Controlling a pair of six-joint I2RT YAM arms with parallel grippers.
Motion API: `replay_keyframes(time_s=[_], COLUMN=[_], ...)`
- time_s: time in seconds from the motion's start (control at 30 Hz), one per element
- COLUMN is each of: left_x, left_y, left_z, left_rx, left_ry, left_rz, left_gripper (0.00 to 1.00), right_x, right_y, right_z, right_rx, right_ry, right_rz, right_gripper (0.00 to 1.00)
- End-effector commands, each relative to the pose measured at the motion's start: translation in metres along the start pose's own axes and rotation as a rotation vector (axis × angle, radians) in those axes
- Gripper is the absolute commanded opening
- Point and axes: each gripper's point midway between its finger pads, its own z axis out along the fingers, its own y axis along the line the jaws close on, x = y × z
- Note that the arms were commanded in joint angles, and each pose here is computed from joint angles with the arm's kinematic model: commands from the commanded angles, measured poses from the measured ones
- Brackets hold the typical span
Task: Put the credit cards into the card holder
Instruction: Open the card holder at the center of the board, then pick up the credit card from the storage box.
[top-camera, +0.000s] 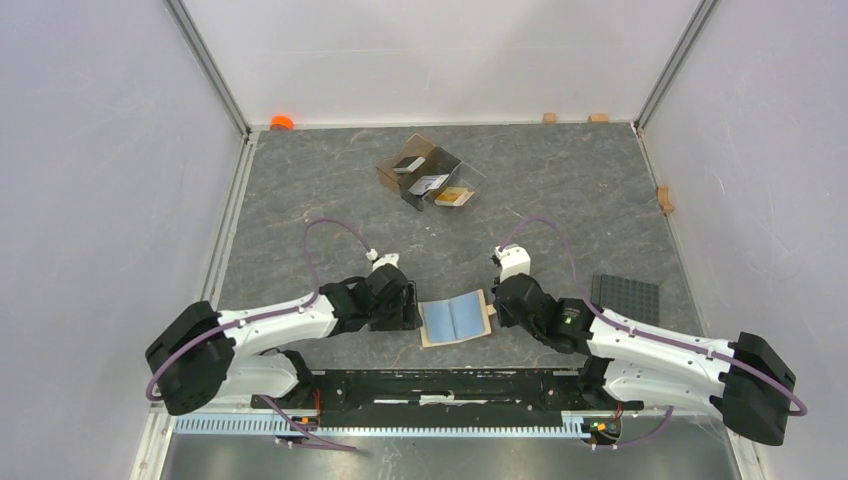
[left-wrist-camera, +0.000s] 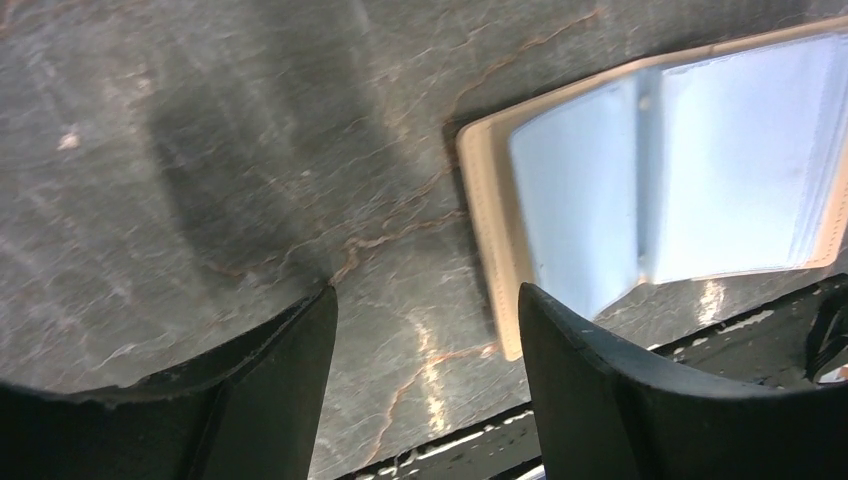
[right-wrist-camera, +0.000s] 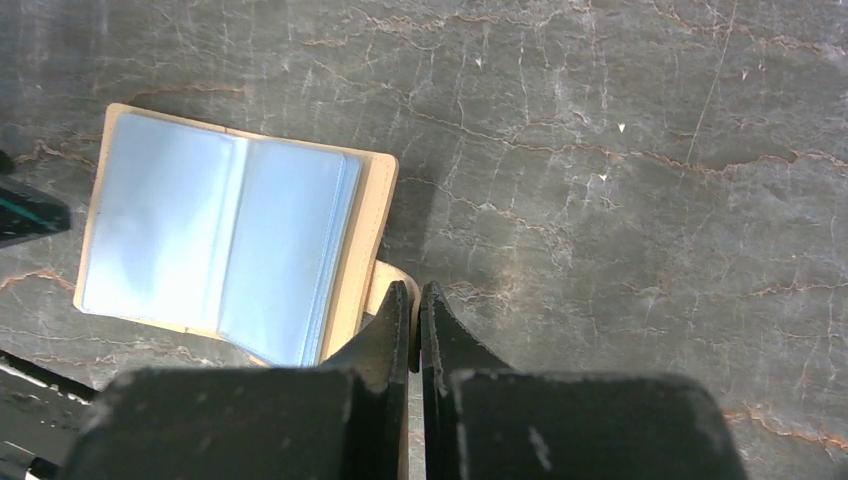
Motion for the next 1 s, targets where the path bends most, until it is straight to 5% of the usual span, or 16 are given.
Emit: replay_keyframes(time_s=[0.0, 0.07, 0.23, 0.47, 0.77, 0.97], left_x=[0.012, 0.006, -0.023, -0.074, -0.162, -0.224], left_y=[0.032, 0.026, -0.011, -0.053, -0.107, -0.141], left_z=[-0.008, -0.014, -0.040, -0.077, -0.076, -0.028], left_rx=[-0.102, -0.074, 0.053, 0.149, 0.195, 0.148], left_ry=[0.011, -0.010, -0.086, -0.156, -0.149, -0.195], left_rz=[0.027, 0.019, 0.018, 0.118, 0.387, 0.584], left_gripper=[0.74, 0.75, 0.80, 1.00, 1.00, 0.99], right_x=[-0.002, -0.003, -0.018, -0.054, -0.089, -0.097], right_y=[-0.003, -0.002, 0.002, -0.006, -0.039, -0.064], right_z=[-0.001, -0.002, -0.012, -0.032, -0.038, -0.031], right_rx=[0.019, 0.017, 0.005, 0.045, 0.043, 0.050], right_ry=[-0.016, -0.018, -0.031, -0.087, -0.151, -0.163], right_rz=[0.026, 0.030, 0.046, 0.030, 0.040, 0.062], right_gripper=[0.00, 0.06, 0.42, 0.76, 0.94, 0.98])
